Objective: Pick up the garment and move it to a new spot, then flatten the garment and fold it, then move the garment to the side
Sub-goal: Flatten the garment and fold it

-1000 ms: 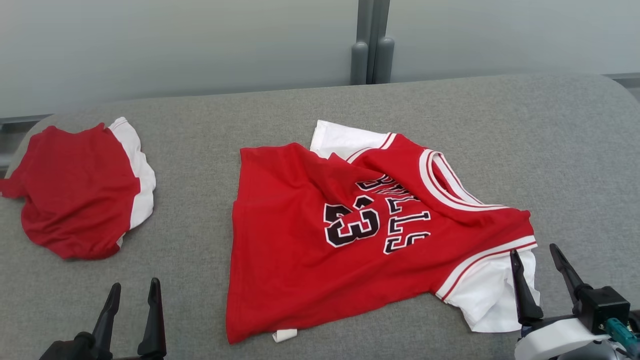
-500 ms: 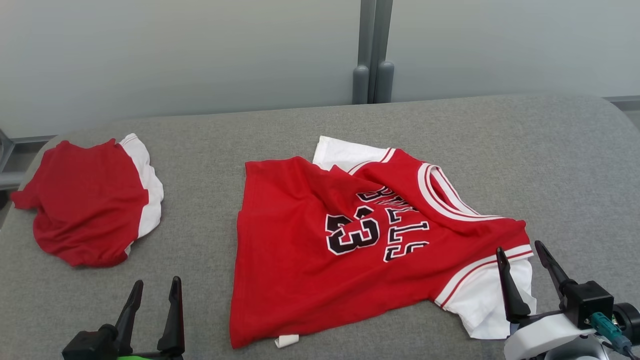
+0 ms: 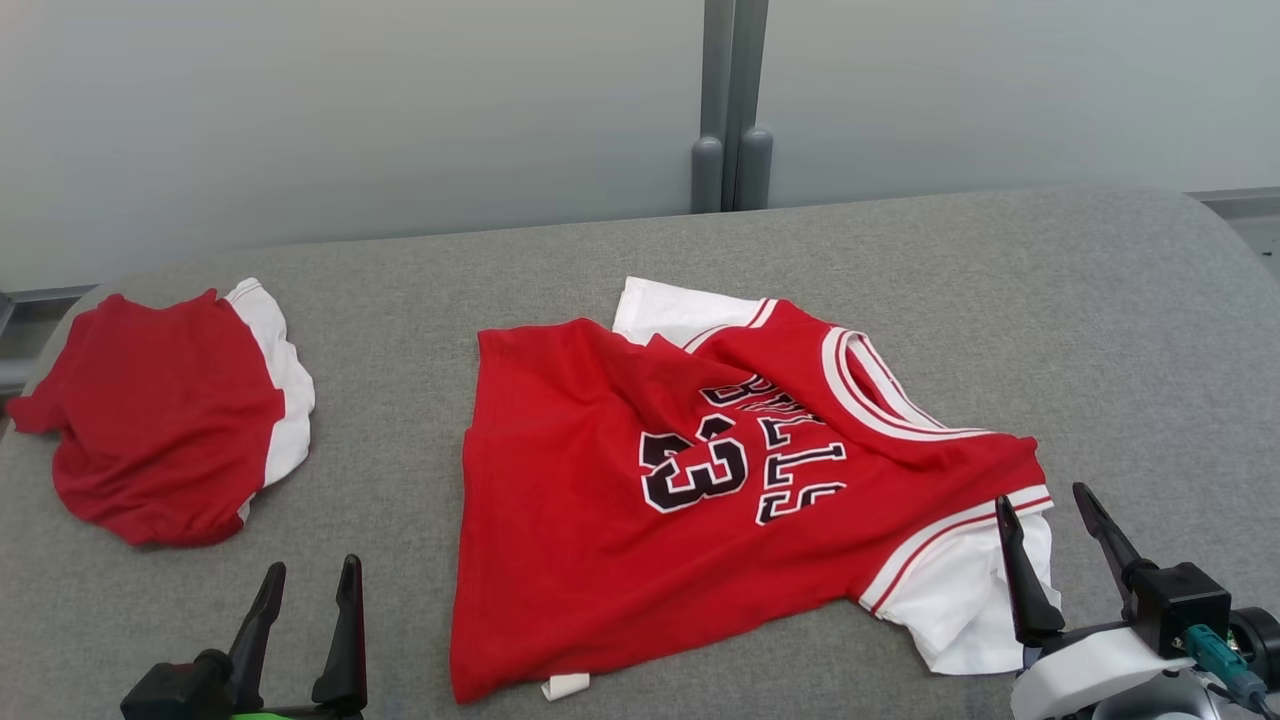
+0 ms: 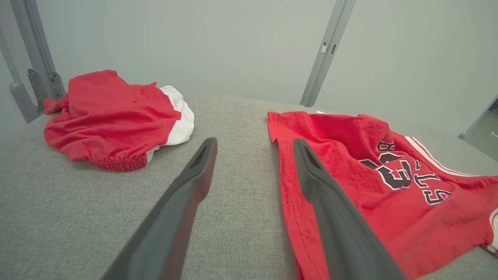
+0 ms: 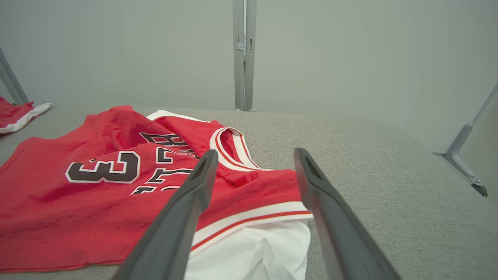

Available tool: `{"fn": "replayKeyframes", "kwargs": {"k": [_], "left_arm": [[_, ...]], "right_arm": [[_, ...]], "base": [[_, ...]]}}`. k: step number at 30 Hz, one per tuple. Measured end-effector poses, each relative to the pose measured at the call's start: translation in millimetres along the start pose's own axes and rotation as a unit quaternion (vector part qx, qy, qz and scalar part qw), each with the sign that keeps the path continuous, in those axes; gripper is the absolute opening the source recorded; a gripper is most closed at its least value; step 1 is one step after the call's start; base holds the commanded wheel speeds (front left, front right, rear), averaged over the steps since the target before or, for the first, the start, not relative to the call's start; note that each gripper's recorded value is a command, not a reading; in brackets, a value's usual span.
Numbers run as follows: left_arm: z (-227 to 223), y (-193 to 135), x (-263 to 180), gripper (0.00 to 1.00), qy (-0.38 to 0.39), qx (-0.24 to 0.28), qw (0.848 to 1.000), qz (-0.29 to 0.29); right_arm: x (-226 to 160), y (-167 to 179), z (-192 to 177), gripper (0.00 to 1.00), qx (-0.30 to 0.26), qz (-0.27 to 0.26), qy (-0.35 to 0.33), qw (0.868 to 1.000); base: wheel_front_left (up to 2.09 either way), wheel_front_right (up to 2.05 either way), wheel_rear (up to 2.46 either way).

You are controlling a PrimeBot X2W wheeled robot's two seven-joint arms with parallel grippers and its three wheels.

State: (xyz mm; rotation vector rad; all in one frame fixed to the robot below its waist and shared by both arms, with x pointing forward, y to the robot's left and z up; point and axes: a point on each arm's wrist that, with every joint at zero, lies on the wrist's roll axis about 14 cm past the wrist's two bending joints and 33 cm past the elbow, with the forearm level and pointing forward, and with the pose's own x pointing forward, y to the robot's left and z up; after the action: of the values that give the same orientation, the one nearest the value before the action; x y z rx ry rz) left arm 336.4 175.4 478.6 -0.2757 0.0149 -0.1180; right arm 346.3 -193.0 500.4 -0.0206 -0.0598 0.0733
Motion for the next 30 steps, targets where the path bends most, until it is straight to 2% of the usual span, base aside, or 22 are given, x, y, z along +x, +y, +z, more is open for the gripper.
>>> {"fn": "replayKeyframes", "kwargs": {"k": [7, 12, 15, 18, 20, 30], "left_arm": [[-3.6, -2.2, 1.2, 1.0, 0.005, -0.014, 1.0, -0.001], [-45.7, -23.4, -19.1, 1.0, 0.088, -0.086, 0.992, -0.028], [-55.1, -30.0, -30.2, 1.0, 0.133, -0.101, 0.985, -0.051], [-67.7, -32.5, -45.6, 1.0, 0.189, -0.117, 0.973, -0.061], [-71.5, -33.7, -50.2, 1.0, 0.228, -0.116, 0.965, -0.064], [-75.6, -43.1, -40.8, 1.0, 0.294, -0.118, 0.947, -0.051]], "right_arm": [[-1.4, -0.6, -2.3, 1.0, 0.002, -0.002, 0.004, 1.0], [-17.6, -5.7, -32.5, 1.0, 0.019, -0.01, 0.052, 0.998], [-30.5, -14.9, -57.2, 1.0, 0.021, -0.017, 0.101, 0.995], [-38.5, -21.2, -79.0, 1.0, 0.032, -0.022, 0.161, 0.986], [-42.6, -26.3, -95.8, 1.0, 0.037, -0.022, 0.217, 0.975], [-26.4, -12.4, -114.5, 1.0, 0.041, 0.02, 0.316, 0.948]], "base": [[0.0, 0.0, 0.0], [0.0, 0.0, 0.0], [0.0, 0.0, 0.0], [0.0, 0.0, 0.0], [0.0, 0.0, 0.0], [0.0, 0.0, 0.0]]}}
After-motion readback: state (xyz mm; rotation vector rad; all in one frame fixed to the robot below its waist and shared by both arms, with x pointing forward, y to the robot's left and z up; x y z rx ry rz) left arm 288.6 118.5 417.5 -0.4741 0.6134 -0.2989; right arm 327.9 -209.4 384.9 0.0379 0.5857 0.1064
